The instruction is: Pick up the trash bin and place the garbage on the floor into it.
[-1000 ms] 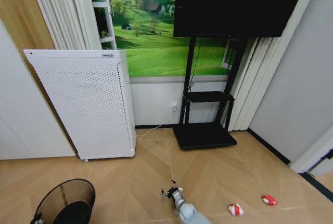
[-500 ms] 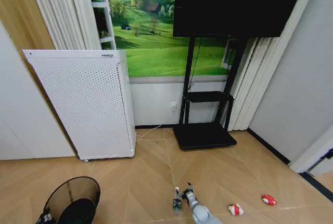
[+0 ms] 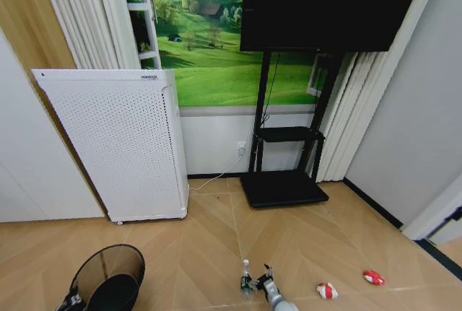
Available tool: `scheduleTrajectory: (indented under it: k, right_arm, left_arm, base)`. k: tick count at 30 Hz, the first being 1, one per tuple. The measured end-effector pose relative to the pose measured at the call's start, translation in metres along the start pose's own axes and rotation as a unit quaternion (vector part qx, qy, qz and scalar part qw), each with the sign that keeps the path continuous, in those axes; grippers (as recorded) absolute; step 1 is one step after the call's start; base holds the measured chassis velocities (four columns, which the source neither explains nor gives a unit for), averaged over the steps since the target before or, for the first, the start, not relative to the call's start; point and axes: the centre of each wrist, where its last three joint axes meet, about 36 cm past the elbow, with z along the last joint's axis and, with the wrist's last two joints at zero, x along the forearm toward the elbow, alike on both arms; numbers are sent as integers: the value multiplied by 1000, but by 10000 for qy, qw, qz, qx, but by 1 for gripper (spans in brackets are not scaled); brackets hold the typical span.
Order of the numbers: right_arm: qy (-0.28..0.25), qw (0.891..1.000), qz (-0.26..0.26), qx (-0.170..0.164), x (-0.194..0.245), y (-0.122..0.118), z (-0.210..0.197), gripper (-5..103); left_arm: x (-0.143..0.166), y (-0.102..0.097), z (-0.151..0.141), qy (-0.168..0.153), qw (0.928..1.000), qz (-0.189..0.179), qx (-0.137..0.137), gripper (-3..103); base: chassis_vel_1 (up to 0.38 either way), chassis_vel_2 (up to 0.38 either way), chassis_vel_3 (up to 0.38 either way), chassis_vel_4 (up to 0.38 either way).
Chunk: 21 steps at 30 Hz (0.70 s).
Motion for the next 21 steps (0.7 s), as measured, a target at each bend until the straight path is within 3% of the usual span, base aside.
scheduleTrajectory:
  k: [13,21]
  right_arm:
    - [-120,9995,-249,-166,5,24,-1,100]
    - [-75,9990,-433,-68,10,36,12,100]
  left_arm:
    - [-4,7,4,5,10000,-43,-45,5]
    - [-4,8,1,-27,10000,-38,-66,5]
  base:
    - [0,0,0,0]
    - [0,0,0,0]
